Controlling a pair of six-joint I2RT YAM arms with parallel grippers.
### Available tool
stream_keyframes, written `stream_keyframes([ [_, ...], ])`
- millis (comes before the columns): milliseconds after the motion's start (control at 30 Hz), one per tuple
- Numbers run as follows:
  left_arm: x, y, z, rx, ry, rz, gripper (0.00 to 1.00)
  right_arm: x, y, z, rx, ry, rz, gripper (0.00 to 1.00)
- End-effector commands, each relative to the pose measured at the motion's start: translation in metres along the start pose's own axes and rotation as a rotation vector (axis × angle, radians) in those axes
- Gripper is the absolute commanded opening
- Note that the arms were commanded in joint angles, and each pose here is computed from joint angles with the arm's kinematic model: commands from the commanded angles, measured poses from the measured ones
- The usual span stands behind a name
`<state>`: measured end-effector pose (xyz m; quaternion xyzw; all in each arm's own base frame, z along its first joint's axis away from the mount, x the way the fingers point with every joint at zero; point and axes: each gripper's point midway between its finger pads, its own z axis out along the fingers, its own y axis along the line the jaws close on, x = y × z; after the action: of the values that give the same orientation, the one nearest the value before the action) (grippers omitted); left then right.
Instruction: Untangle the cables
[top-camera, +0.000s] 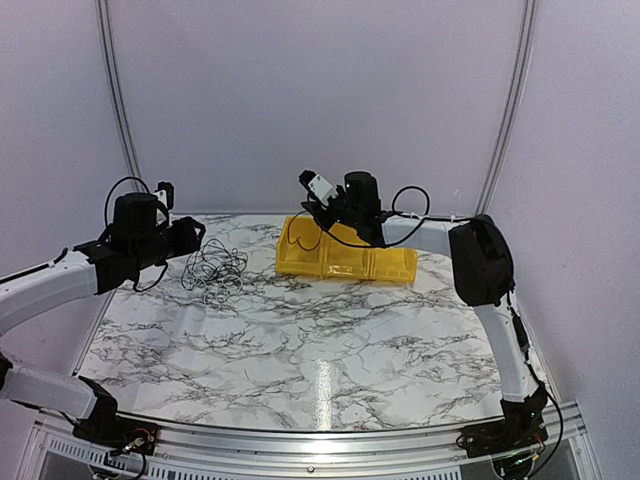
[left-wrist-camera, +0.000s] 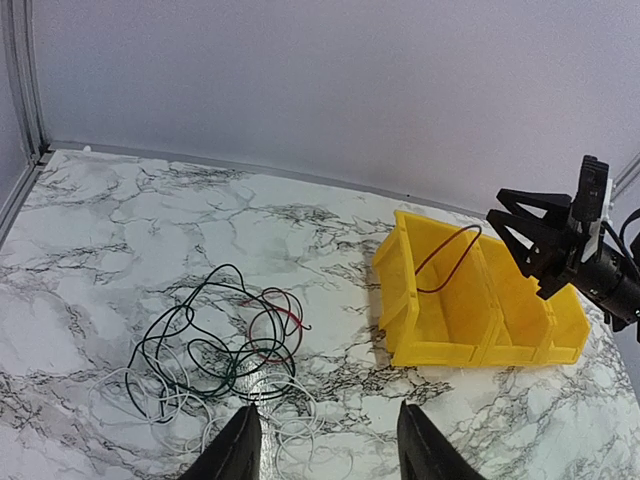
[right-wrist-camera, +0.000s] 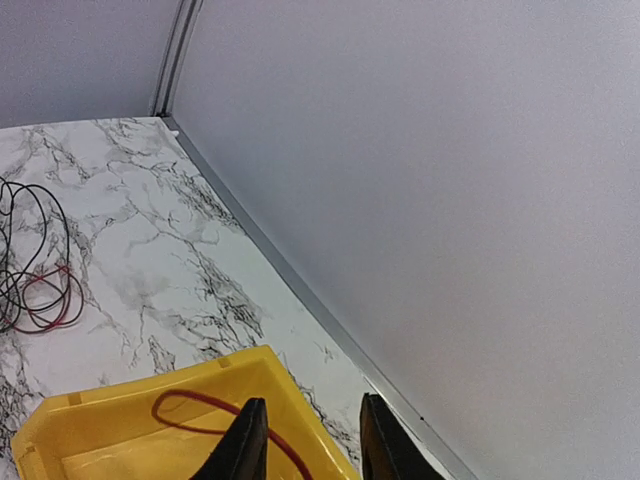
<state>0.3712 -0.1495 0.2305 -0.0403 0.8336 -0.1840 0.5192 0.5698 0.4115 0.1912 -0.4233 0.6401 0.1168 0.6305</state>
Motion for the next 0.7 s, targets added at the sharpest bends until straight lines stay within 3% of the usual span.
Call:
stream_keyframes([
  [0, -0.01, -0.003, 0.011, -0.031, -0.001, -0.009, 0.49, -0.031, -0.007, -0.018, 0.003, -0.018, -0.008, 0.34],
  [200, -0.02, -0.014, 0.04, -0.033, 0.032, -0.024, 0.49, -0.054, -0.012, -0.06, -0.065, -0.028, 0.04, 0.39],
  [400, -0.007, -0.017, 0.085, -0.102, 0.174, -0.063, 0.48, -0.088, -0.021, -0.112, -0.105, -0.048, 0.082, 0.43],
  [667, 0.026, -0.021, 0.148, -0.139, 0.336, -0.141, 0.29, -0.083, -0.002, -0.208, -0.188, 0.007, 0.065, 0.43],
])
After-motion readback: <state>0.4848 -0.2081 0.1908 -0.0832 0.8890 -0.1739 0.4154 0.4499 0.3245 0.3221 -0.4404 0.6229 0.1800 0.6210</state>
